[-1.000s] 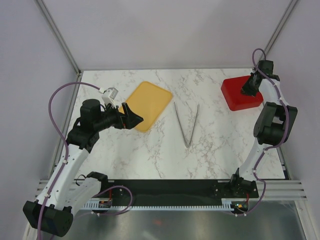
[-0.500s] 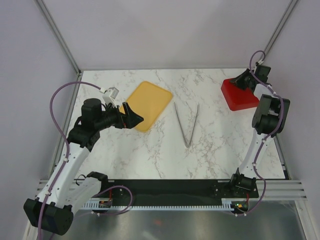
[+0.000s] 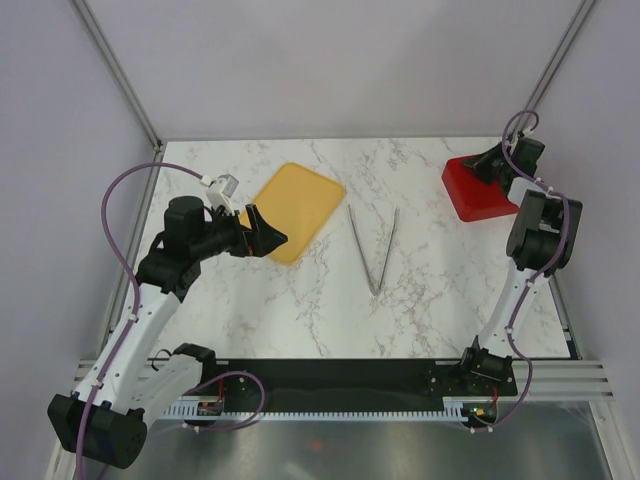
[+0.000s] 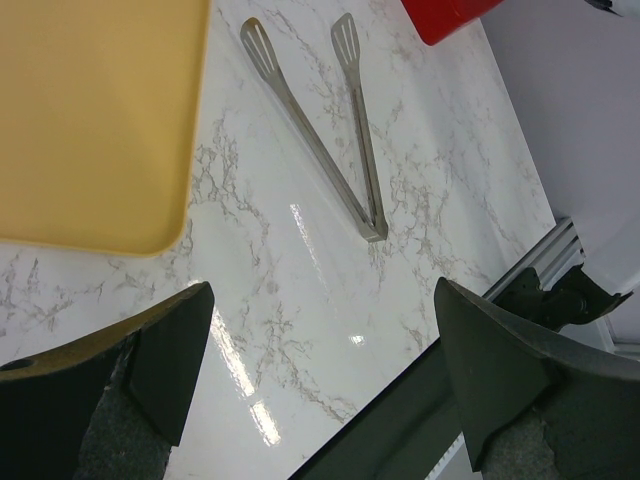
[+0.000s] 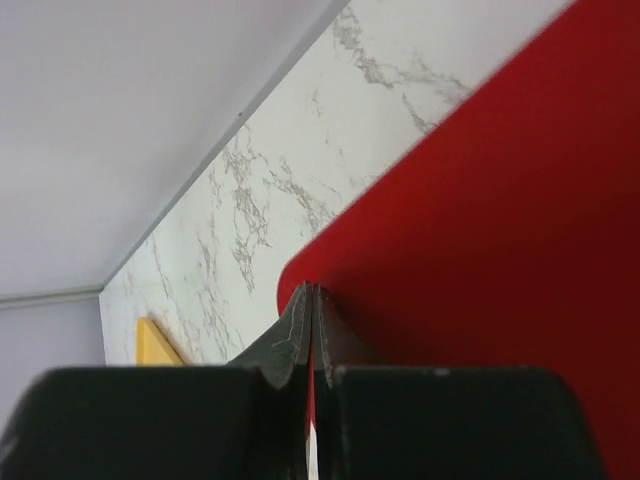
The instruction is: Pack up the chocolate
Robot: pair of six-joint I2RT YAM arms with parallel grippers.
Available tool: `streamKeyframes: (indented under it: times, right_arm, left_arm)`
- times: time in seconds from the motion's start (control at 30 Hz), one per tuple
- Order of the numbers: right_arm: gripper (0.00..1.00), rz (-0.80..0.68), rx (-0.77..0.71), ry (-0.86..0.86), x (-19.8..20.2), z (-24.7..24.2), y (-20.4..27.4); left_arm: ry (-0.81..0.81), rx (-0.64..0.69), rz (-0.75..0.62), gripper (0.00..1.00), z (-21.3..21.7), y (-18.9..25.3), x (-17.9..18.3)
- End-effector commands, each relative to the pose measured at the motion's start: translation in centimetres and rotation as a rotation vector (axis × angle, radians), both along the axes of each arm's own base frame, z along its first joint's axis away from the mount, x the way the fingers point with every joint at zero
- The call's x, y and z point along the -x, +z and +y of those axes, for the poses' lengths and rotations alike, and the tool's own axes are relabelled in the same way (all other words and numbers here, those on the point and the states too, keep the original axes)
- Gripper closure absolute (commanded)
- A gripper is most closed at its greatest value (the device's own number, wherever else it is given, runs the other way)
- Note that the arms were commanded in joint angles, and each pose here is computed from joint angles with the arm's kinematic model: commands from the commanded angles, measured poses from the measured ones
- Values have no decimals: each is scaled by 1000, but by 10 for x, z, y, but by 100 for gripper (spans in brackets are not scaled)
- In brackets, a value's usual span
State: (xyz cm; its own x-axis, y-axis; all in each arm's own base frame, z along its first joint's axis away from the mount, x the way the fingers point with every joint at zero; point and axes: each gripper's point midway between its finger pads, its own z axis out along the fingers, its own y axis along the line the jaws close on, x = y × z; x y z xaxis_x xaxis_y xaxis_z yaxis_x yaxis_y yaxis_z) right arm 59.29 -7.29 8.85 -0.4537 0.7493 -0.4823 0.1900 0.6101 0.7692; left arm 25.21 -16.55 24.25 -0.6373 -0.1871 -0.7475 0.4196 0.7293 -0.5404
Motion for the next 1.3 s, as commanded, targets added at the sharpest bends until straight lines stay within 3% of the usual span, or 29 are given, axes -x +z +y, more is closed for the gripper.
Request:
streamKeyframes:
  times: [0.0, 0.13, 0.43, 0.6, 0.67, 0.83, 0.97, 1.0, 1.07, 1.1, 1.13, 1.2, 1.27]
  right_arm:
    - [100, -154, 72, -168, 3, -47, 57]
    - [100, -152, 169, -270, 16, -70, 56]
    - [100, 59, 127, -253, 20, -75, -32]
    - [100, 27, 149, -224, 19, -67, 3]
    - [99, -2, 206, -207, 19, -65, 39]
    - [88, 51, 332, -172, 59, -30, 89]
    - [66, 37, 333, -72, 90, 14, 115]
    - [52, 47, 351, -46, 105, 28, 125]
    - [33, 65, 379, -15, 123, 42, 125]
    - [14, 51, 400, 9, 138, 55, 138]
    - [2, 84, 407, 14, 152, 60, 127]
    - [2, 37, 421, 56, 177, 88, 144]
    - [2, 63, 450, 50, 199, 100, 132]
  left_arm:
    - [12, -23, -31, 0, 4, 0, -6]
    - [7, -22, -28, 0, 3, 0, -5]
    - [10, -27, -35, 0, 4, 1, -6]
    - [11, -28, -43, 0, 5, 3, -4]
    - [8, -24, -46, 0, 5, 4, -2]
    - [8, -18, -74, 0, 6, 12, 0]
    - [11, -16, -86, 0, 6, 15, 2]
    - [6, -13, -84, 0, 6, 15, 2]
    - [-8, -4, -92, 0, 4, 18, 4]
    - [-12, -1, -93, 0, 3, 18, 4]
    - [-13, 0, -97, 0, 3, 19, 3]
    - [-32, 13, -102, 0, 0, 21, 6]
    - [-51, 27, -119, 0, -3, 26, 6]
